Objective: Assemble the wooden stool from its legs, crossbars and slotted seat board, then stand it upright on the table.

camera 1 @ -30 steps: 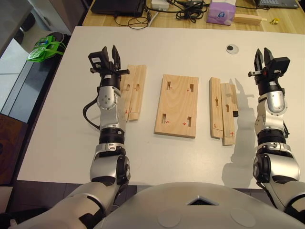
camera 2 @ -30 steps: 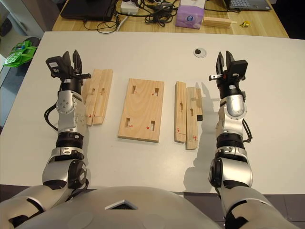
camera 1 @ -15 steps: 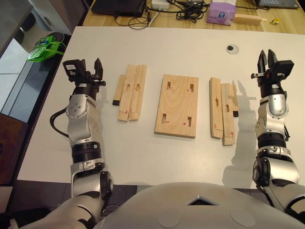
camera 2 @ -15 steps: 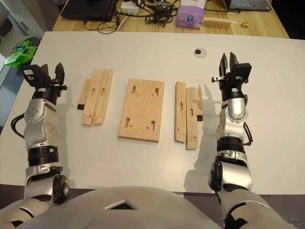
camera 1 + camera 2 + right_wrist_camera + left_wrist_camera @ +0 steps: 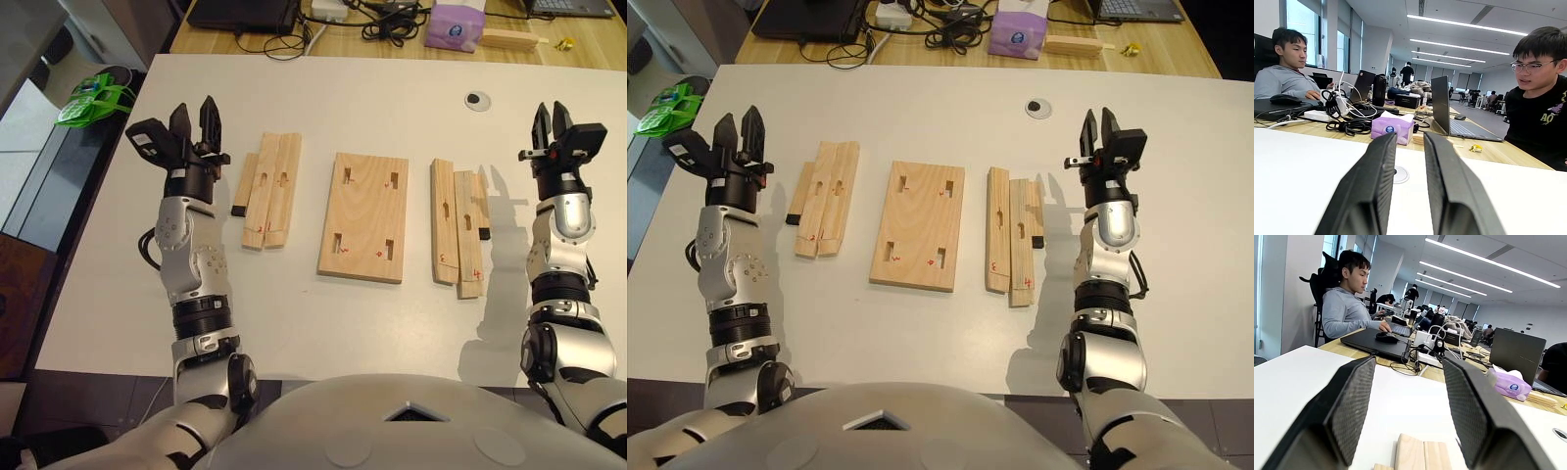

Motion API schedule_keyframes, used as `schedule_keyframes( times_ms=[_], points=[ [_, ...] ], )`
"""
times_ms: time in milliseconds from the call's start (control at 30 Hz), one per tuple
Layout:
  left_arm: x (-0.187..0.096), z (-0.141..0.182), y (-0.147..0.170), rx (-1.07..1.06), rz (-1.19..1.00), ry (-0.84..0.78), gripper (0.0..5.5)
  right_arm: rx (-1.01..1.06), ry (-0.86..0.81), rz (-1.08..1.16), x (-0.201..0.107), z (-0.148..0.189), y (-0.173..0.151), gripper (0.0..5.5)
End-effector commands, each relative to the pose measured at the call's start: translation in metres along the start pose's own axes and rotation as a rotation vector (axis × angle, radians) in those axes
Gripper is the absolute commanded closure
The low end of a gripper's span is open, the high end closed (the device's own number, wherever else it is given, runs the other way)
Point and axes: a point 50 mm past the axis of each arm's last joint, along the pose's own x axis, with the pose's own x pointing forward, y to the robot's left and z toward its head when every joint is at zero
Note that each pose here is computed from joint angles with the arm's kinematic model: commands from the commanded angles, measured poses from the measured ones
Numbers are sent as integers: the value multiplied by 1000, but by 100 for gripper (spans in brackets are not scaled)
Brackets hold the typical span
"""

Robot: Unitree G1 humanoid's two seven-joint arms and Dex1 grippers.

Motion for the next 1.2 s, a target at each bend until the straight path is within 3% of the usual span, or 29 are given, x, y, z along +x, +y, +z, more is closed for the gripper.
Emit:
schedule_keyframes(
  times_ms=[33,133,333,833,1200],
  points=[
    [-3,-7,8,212,-11,110,299,-1,-6,6,3,4,-3,446],
    [-8,-20,28,359,27,258,299,-5,-2,4,0,3,-5,446],
    [-32,-48,44,392,23,471,299,-1,12,9,-6,0,-2,446],
    [-60,-73,29,446,-165,654,299,-1,36,14,-17,-3,0,446],
    [-72,-92,37,382,-91,870,299,-5,18,25,-13,4,1,446]
  ],
)
